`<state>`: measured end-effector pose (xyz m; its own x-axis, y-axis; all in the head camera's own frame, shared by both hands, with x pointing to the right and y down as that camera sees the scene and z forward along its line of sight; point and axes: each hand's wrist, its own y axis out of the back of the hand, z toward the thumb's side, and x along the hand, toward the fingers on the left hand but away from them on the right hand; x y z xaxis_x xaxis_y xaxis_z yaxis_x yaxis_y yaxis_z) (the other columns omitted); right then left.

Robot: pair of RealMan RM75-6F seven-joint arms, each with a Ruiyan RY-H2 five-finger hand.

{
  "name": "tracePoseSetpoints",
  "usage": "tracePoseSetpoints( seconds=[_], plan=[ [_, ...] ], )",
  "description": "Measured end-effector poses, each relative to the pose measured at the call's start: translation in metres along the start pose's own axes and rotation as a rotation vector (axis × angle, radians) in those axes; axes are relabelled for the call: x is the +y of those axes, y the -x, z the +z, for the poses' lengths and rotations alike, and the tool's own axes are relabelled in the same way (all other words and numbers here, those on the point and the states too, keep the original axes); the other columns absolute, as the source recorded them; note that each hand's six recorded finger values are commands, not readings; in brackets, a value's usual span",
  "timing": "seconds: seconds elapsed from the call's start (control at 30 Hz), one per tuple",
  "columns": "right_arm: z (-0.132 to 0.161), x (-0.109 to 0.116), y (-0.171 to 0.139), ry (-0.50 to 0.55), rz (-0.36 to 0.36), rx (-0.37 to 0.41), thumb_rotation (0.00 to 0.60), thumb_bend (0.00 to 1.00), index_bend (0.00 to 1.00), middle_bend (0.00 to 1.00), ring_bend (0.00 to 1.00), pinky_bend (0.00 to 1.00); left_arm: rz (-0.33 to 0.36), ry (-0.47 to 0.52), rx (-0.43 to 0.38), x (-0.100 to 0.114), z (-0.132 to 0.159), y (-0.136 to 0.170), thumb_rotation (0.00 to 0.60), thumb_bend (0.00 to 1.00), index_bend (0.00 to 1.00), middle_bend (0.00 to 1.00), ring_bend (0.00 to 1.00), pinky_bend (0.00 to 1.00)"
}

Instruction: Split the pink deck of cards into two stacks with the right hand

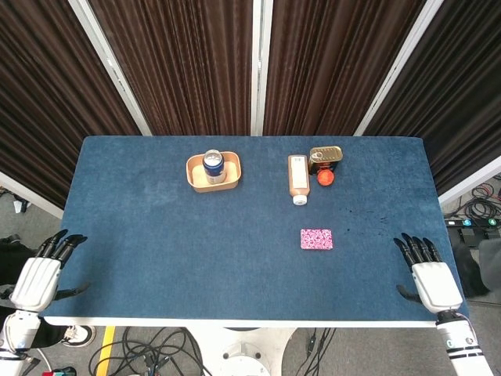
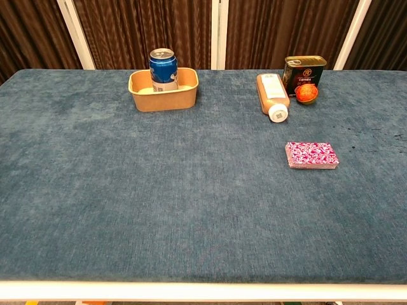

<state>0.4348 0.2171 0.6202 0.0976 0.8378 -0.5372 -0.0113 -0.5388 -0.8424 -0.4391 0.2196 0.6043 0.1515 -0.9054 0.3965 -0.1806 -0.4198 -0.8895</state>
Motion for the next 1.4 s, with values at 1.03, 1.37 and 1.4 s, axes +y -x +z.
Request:
tracePoseSetpoints(
  seconds=[1.03, 1.37, 1.4],
  plan=[
    [0.015, 0.003, 0.027, -0.020, -0.025, 0.089, 0.600, 0.12, 0.09, 0.09, 0.53, 0.69, -0.018, -0.004, -0.002, -0.005, 0.000, 0.000, 0.600, 0.00, 0.17, 0.16, 0.07, 0.15],
    [0.049, -0.002, 0.064, -0.101, 0.069, 0.092, 0.600, 0.13, 0.15, 0.19, 0.70, 0.82, -0.025, 0.002, 0.000, -0.009, -0.003, 0.000, 0.600, 0.00, 0.17, 0.16, 0.07, 0.15],
    [0.052, -0.003, 0.069, -0.104, 0.078, 0.089, 0.600, 0.13, 0.15, 0.19, 0.70, 0.82, -0.024, 0.003, 0.001, -0.008, -0.004, 0.000, 0.600, 0.00, 0.17, 0.16, 0.07, 0.15]
  ],
)
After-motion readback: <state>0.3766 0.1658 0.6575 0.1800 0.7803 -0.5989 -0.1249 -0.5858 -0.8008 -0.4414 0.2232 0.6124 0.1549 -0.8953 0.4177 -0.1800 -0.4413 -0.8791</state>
